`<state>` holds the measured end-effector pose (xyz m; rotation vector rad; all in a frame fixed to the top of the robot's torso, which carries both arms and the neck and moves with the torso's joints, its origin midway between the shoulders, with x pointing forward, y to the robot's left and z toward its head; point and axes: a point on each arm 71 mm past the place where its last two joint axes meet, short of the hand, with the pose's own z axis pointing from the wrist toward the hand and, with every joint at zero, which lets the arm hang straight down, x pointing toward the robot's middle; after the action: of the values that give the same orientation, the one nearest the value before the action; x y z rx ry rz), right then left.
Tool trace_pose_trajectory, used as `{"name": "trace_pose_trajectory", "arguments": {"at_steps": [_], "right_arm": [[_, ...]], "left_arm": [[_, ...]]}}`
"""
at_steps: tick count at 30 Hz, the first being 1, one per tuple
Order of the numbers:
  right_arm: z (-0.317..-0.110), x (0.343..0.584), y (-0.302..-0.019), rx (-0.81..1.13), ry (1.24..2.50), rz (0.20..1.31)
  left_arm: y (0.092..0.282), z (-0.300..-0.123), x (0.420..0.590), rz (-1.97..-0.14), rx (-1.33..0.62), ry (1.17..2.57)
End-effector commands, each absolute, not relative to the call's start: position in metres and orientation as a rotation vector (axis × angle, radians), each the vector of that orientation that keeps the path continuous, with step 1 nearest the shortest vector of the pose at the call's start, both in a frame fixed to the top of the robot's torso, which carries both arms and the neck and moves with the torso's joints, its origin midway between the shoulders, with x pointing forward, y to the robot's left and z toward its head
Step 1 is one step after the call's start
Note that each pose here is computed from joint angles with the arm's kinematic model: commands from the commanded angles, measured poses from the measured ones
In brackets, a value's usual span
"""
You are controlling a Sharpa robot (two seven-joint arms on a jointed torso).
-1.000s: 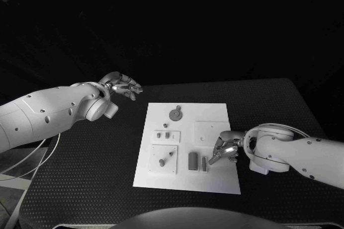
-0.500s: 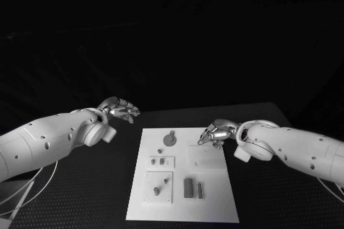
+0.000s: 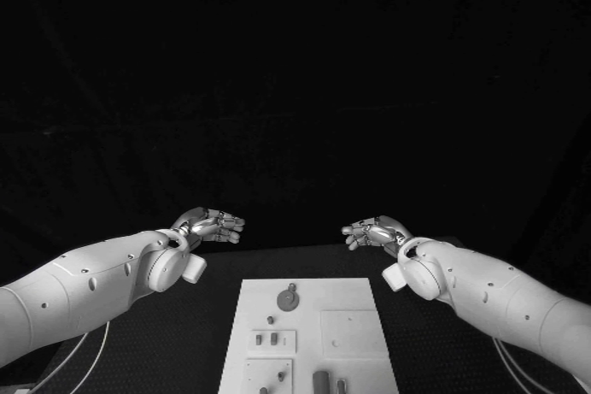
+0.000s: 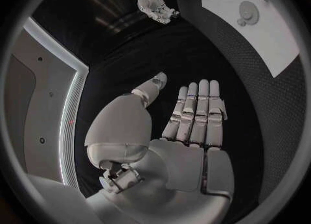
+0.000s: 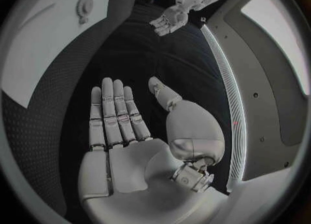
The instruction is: Assemble the parts on the task board
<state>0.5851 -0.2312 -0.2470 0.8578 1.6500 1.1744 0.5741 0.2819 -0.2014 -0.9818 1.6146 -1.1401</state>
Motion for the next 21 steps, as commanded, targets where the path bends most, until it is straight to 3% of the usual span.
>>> {"name": "trace_pose_trajectory", "arguments": {"at_steps": [1, 10, 11, 12, 21], "right_arm": [[-0.245, 0.586, -0.229, 0.925, 1.557, 1.338], [-0.246, 0.587, -0.246, 0.967, 1.536, 1.332], [-0.248, 0.587, -0.247, 0.954, 1.559, 1.264], [-0.248, 0.587, -0.247, 0.954, 1.558, 1.264], [-0.245, 0.579, -0.239, 0.972, 1.5, 1.28]], "left_arm": [[0.277, -0.197, 0.578, -1.266, -1.024, 1.552], [0.267, -0.205, 0.584, -1.297, -1.009, 1.561], [0.271, -0.205, 0.585, -1.215, -1.016, 1.568], [0.271, -0.205, 0.584, -1.215, -1.016, 1.568], [0.257, -0.213, 0.57, -1.235, -1.046, 1.509]]}}
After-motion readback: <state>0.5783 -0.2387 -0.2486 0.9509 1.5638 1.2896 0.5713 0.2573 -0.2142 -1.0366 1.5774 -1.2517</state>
